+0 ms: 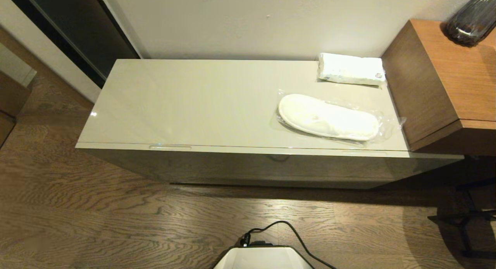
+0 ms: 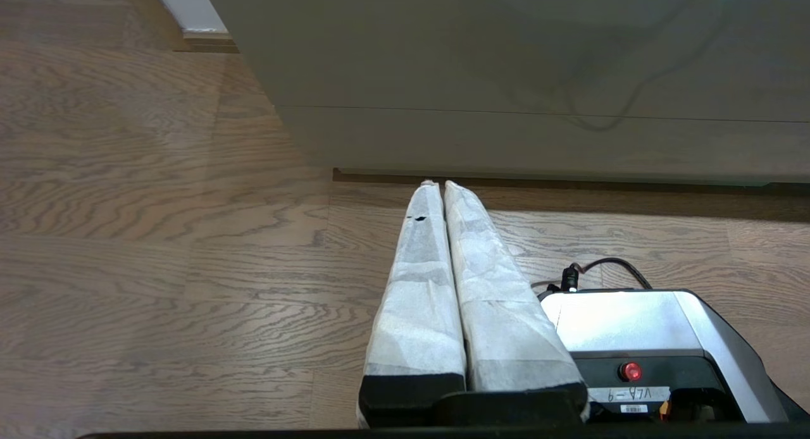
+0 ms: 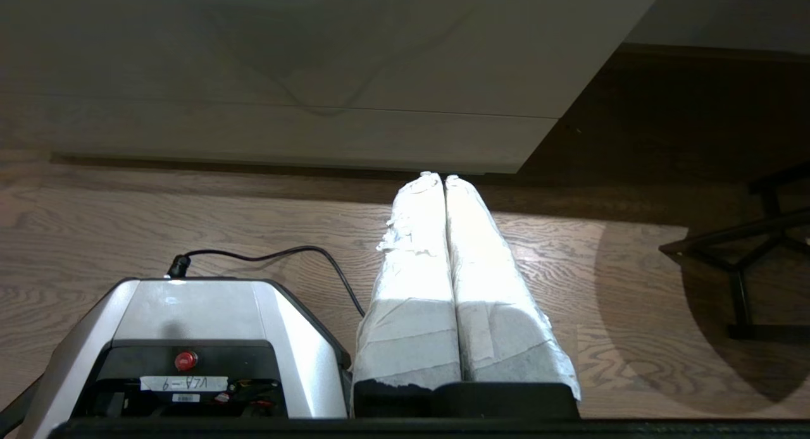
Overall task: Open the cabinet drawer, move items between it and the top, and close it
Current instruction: Close the drawer
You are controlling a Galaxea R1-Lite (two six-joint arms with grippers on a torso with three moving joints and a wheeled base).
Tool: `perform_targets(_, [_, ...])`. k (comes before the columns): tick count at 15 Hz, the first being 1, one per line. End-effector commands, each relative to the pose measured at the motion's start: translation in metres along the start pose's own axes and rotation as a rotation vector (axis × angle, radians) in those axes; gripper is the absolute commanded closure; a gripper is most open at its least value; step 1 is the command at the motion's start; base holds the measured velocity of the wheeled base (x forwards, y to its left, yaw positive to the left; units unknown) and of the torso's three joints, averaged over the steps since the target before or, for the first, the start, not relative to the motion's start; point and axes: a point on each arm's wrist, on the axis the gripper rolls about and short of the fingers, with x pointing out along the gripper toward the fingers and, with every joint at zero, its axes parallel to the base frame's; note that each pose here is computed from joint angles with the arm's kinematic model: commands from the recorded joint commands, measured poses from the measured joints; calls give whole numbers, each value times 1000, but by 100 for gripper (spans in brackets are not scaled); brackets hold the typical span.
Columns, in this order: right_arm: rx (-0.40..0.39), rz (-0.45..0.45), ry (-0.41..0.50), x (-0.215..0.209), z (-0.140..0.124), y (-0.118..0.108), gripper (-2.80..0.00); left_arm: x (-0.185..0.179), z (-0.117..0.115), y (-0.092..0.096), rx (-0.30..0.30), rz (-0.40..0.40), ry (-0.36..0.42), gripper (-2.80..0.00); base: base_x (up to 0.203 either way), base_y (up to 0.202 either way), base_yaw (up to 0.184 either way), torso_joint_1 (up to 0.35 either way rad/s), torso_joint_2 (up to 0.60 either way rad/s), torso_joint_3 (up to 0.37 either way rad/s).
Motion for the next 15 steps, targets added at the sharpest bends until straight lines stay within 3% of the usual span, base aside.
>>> perform_targets(1, [-1, 1, 3, 0, 0, 0, 0, 0, 0, 0, -1, 0, 1, 0, 0, 0, 0, 0, 0, 0])
perform_targets(15, [-1, 1, 3, 0, 0, 0, 0, 0, 0, 0, -1, 0, -1, 0, 0, 0, 0, 0, 0, 0])
